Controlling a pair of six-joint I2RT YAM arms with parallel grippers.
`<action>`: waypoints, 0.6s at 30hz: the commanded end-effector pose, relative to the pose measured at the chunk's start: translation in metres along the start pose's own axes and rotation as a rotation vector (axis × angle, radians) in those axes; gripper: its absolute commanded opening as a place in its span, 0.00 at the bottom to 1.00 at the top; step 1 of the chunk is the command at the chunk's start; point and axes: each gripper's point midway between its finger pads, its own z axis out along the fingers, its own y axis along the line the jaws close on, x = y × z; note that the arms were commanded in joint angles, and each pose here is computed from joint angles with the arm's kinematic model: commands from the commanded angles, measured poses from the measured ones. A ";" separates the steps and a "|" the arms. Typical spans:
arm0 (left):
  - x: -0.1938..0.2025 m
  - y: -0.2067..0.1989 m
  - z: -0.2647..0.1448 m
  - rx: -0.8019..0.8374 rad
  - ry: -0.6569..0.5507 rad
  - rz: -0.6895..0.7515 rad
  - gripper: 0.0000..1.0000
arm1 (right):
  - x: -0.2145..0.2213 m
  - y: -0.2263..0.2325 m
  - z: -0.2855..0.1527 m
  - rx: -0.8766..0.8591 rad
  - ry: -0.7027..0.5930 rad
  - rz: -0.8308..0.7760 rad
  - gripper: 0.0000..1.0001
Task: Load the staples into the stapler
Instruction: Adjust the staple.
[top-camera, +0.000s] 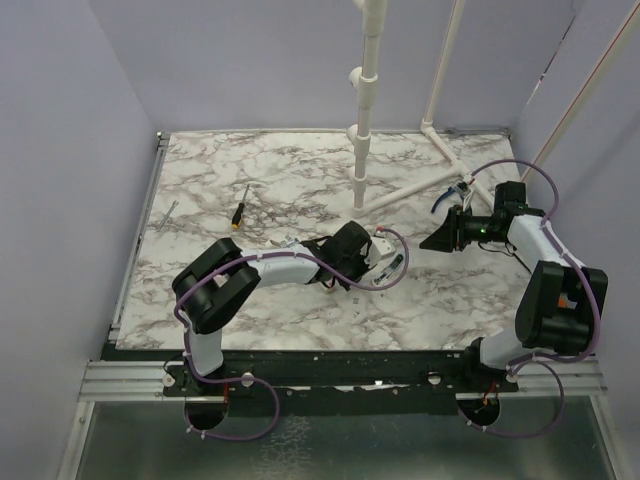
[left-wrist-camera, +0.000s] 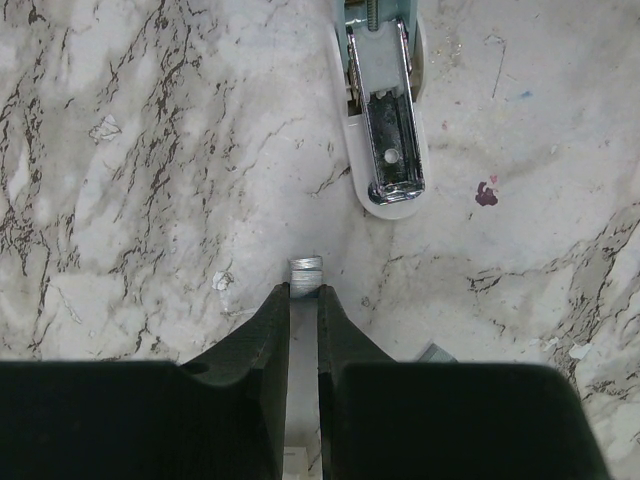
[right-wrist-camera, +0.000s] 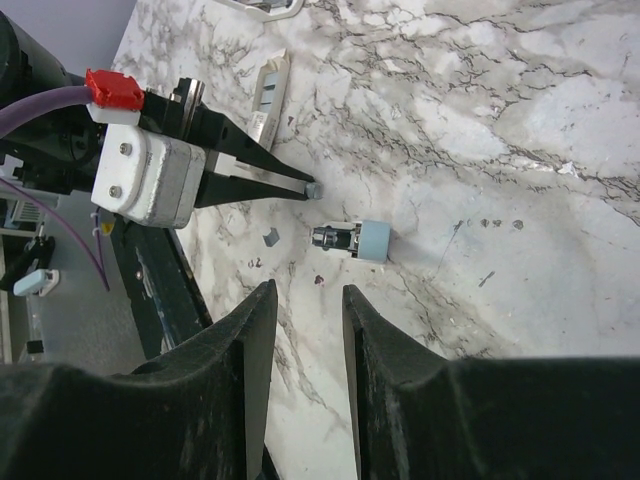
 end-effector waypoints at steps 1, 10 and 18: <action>0.011 0.004 0.004 -0.016 0.038 0.005 0.00 | 0.004 -0.004 0.000 -0.005 0.007 0.012 0.36; 0.010 0.004 0.006 -0.013 0.040 0.000 0.00 | 0.004 -0.005 0.000 -0.011 0.009 0.018 0.36; 0.007 -0.002 0.008 0.025 0.034 -0.029 0.00 | 0.005 -0.004 0.001 -0.017 0.009 0.018 0.36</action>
